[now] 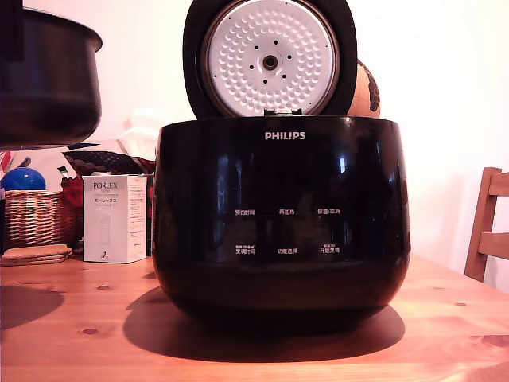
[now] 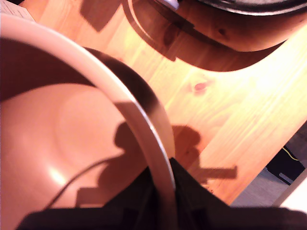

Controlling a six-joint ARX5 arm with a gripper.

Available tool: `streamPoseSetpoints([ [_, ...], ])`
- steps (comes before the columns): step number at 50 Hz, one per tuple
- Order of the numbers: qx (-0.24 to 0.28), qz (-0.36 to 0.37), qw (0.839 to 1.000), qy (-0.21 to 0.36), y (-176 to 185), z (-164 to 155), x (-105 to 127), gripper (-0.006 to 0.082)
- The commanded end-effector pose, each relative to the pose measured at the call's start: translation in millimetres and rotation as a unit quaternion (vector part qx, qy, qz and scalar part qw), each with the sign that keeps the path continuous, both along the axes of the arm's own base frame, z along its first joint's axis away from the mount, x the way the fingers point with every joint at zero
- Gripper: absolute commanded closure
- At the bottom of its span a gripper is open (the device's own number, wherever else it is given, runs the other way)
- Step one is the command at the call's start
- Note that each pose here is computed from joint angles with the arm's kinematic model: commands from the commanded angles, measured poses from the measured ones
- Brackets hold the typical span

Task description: Place the pot you are holding inside the rice cooker

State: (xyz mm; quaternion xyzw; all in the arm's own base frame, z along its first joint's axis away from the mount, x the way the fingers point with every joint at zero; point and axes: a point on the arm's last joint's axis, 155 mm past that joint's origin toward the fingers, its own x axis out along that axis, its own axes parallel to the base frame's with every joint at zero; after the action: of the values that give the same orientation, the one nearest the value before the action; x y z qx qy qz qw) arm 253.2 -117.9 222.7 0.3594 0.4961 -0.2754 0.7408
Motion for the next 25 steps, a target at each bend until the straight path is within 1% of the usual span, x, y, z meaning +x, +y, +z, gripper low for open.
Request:
streamPoseSetpoints([
  [1,-0.012,-0.005,1.000,-0.025,-5,12,7,0.0787],
  [17,-0.014,-0.031,0.999,-0.026,-19,13,0,0.0787],
  [25,-0.025,-0.049,0.998,-0.042,-33,20,1,0.0787],
])
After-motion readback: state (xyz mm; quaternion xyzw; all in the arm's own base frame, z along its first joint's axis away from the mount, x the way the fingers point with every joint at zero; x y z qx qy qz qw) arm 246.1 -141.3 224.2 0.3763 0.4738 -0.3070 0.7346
